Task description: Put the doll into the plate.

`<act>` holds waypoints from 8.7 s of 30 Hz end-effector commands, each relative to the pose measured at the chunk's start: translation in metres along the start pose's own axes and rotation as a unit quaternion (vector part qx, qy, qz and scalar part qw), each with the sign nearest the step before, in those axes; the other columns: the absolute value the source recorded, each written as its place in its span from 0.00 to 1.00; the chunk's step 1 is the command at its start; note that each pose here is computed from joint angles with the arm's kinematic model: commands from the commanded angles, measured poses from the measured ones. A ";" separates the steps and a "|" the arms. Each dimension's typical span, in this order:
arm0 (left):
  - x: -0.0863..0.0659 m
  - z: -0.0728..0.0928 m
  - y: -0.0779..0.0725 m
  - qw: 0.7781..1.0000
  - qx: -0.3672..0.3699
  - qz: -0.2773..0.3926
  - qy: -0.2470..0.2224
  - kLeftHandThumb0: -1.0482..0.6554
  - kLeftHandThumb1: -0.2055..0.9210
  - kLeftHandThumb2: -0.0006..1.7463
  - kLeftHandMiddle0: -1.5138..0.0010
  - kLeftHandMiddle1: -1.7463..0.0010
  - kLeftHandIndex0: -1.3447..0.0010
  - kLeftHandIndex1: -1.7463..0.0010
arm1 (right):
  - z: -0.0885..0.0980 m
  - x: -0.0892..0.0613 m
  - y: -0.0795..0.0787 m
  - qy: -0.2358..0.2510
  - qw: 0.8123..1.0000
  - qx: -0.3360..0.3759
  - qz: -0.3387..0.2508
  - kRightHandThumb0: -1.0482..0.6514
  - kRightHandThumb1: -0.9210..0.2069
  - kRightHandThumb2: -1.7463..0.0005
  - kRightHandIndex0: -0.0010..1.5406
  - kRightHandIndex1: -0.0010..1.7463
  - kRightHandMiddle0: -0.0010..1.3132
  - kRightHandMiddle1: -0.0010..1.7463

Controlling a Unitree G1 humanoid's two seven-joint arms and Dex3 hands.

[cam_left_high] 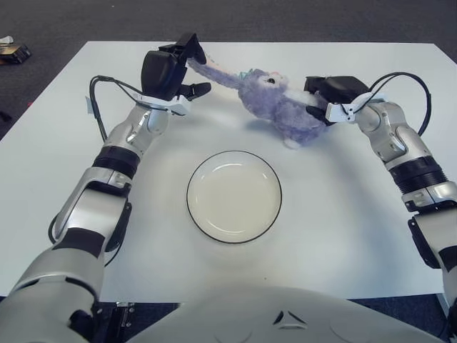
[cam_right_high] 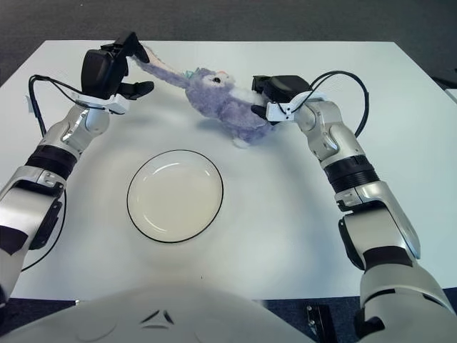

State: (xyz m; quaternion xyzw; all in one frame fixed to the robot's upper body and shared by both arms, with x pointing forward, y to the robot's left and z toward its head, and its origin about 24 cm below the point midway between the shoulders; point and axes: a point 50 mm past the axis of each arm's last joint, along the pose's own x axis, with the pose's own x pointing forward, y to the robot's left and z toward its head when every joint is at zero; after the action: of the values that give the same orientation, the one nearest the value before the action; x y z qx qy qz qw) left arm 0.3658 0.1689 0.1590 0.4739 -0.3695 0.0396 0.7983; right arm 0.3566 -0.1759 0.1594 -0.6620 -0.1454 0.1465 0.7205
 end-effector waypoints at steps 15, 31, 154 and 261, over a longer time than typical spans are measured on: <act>-0.008 -0.046 0.014 0.989 0.066 -0.026 0.133 0.39 0.97 0.15 0.48 0.00 0.59 0.20 | 0.001 -0.011 -0.025 -0.019 0.993 -0.050 -0.108 0.37 0.40 0.36 0.56 1.00 0.37 1.00; -0.017 -0.057 0.010 0.976 0.084 -0.078 0.188 0.40 1.00 0.16 0.56 0.00 0.65 0.16 | 0.005 -0.016 -0.038 -0.016 0.990 -0.051 -0.134 0.38 0.38 0.38 0.55 1.00 0.35 1.00; -0.004 0.013 0.009 0.992 -0.036 -0.112 0.039 0.40 1.00 0.15 0.59 0.03 0.64 0.17 | 0.071 0.023 -0.056 -0.030 0.998 -0.045 0.038 0.23 0.00 0.90 0.06 0.00 0.23 0.06; -0.003 0.016 0.016 0.995 -0.049 -0.076 0.042 0.40 1.00 0.14 0.55 0.00 0.63 0.18 | 0.021 0.034 0.011 0.035 0.956 -0.072 0.281 0.54 0.05 0.99 0.67 0.99 0.63 0.98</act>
State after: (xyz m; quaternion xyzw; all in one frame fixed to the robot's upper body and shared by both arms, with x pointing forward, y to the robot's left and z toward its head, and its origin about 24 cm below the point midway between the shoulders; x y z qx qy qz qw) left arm 0.3470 0.1642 0.1668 0.4649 -0.2897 -0.0310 0.8361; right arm 0.3794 -0.1345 0.1619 -0.7294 0.0444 0.3097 0.6083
